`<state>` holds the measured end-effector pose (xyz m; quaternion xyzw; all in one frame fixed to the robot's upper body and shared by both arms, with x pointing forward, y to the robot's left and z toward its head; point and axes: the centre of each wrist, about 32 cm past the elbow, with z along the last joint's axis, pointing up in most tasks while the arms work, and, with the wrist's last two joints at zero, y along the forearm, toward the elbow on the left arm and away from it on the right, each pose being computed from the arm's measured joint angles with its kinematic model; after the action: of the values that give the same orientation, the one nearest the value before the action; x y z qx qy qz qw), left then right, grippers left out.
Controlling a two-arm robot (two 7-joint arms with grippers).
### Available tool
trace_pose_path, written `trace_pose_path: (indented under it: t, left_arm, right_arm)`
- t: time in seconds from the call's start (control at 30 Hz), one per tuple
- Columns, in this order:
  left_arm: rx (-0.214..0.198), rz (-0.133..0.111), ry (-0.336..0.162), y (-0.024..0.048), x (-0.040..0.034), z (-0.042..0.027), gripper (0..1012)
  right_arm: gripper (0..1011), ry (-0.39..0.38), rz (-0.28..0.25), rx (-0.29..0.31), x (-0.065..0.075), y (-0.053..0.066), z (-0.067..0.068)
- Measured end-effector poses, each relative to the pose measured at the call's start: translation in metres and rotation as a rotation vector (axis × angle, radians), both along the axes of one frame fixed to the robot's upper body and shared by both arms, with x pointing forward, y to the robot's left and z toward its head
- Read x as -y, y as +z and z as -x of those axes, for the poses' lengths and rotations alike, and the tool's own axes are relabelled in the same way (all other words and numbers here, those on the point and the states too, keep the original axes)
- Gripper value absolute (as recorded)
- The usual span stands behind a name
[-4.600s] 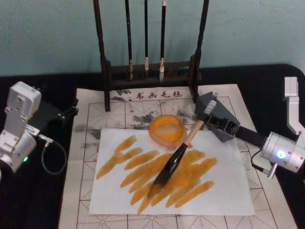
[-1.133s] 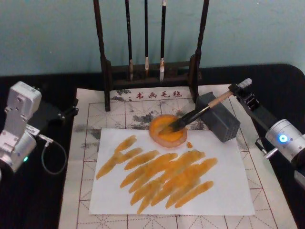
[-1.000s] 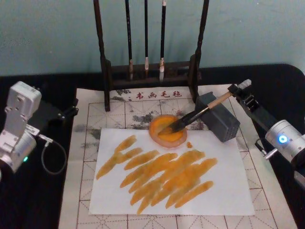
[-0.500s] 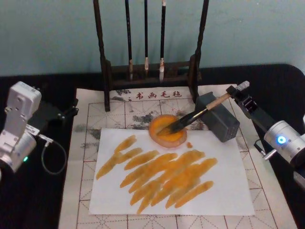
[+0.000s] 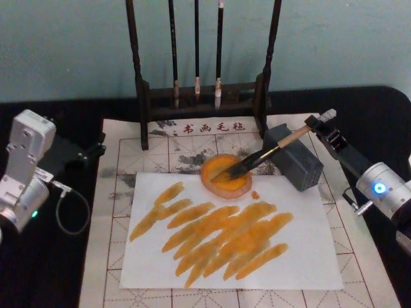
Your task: Pick up the brush from the inkstone, write on the paper, then place the brush back to its original position.
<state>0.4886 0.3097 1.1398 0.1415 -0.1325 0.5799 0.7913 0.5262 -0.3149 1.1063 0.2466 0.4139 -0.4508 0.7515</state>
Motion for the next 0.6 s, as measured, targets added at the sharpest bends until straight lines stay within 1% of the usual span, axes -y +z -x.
trace_pose_path:
  t: [0.23, 0.3, 0.33, 0.37, 0.43, 0.47, 0.6]
  left_arm:
    - [0.000, 0.000, 0.000, 0.0000, 0.0000, 0.0000, 1001]
    - [0.000, 0.000, 0.000, 0.0000, 0.0000, 0.0000, 1001]
    - [0.000, 0.000, 0.000, 0.0000, 0.0000, 0.0000, 1001]
    - [0.000, 0.000, 0.000, 0.0000, 0.0000, 0.0000, 1001]
    - [0.000, 0.000, 0.000, 0.0000, 0.0000, 0.0000, 1001]
    - [0.000, 0.000, 0.000, 0.0000, 0.0000, 0.0000, 1001]
    - [0.000, 0.000, 0.000, 0.0000, 0.0000, 0.0000, 1001]
  right_arm:
    - [176, 0.000, 0.000, 0.000, 0.0000, 0.0001, 0.0000]
    - [191, 0.001, 0.001, -0.001, -0.0001, 0.0000, 0.0001]
    - [256, 0.002, 0.001, -0.002, -0.0001, 0.0000, 0.0001]
    - [256, 0.002, 0.001, -0.001, -0.0002, 0.0000, 0.0001]
    - [313, 0.002, 0.001, -0.002, -0.0002, 0.0000, 0.0001]
    - [369, 0.002, 0.001, -0.002, -0.0003, 0.0000, 0.0001]
    - [472, 0.002, 0.001, -0.001, -0.0004, 0.0001, 0.0001]
